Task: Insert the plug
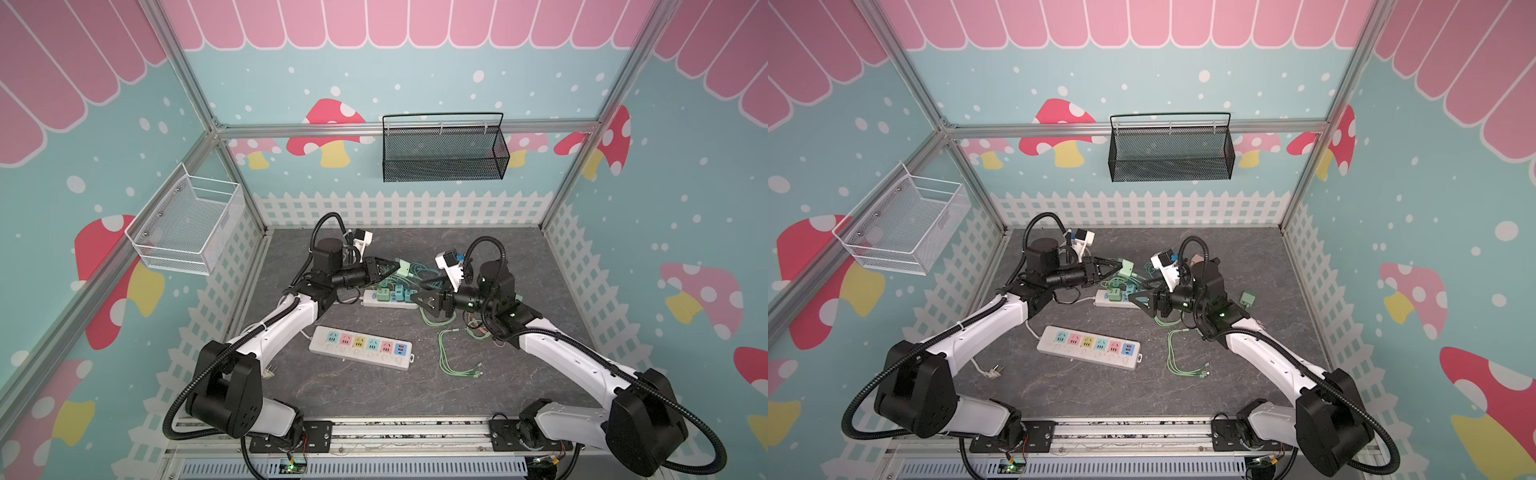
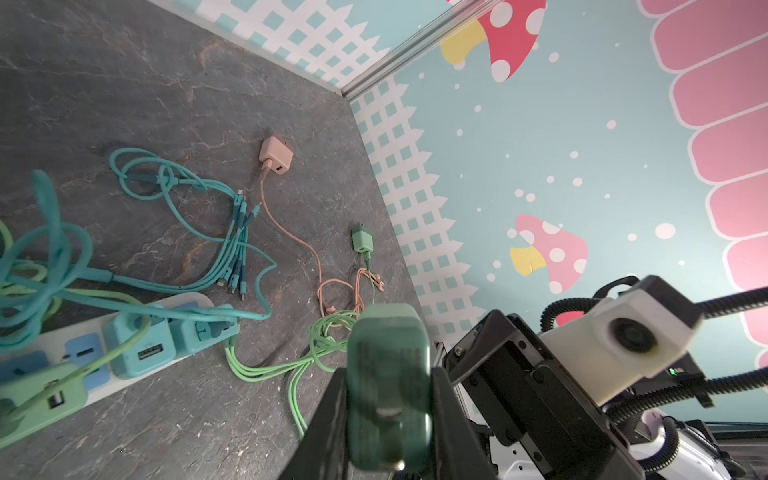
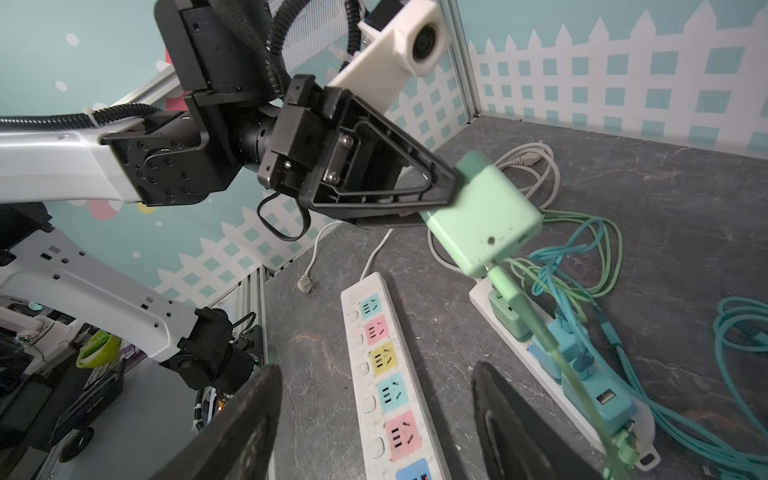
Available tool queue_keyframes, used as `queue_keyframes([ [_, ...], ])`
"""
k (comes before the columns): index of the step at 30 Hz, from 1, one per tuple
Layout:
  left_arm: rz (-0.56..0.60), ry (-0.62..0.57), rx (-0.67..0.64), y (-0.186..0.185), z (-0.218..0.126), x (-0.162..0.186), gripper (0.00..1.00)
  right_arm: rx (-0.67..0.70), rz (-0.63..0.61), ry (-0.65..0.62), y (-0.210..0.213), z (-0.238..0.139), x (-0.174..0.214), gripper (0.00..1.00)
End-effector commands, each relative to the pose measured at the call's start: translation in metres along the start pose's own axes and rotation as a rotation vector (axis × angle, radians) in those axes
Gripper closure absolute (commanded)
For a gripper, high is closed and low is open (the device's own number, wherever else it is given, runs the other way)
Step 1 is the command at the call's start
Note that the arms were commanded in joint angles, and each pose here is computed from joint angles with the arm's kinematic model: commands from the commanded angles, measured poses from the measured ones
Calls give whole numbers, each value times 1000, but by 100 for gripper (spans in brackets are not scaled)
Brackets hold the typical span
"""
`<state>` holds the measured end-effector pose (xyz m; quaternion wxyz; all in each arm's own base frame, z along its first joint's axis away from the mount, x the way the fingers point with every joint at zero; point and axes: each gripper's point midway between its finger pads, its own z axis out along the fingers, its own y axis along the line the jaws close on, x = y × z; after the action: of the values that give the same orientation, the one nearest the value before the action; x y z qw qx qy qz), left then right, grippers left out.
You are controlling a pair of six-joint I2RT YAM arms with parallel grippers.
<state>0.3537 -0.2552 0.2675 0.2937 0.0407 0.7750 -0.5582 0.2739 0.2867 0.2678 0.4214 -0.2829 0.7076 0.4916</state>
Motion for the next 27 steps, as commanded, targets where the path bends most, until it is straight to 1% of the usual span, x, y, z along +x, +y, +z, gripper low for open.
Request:
queue_keyframes([
  [1, 119, -143, 104, -39, -17, -25, 100, -104, 12, -132, 22, -2, -31, 20],
  [6, 170, -206, 140, -53, -32, -24, 100, -144, 96, -145, 14, 11, -29, 20],
  [11, 229, -267, 154, -63, -47, -23, 100, -203, 164, -191, 11, 21, -36, 20],
  [14, 253, -280, 164, -68, -52, -20, 100, -225, 171, -221, 11, 26, -45, 21],
  [17, 264, -295, 192, -74, -57, -18, 100, -256, 166, -237, 14, 30, -56, 27],
  [21, 273, -319, 232, -80, -62, -15, 100, -301, 155, -254, 22, 35, -69, 31],
  [27, 303, -294, 261, -84, -60, -4, 100, -341, 159, -271, 31, 40, -80, 34],
])
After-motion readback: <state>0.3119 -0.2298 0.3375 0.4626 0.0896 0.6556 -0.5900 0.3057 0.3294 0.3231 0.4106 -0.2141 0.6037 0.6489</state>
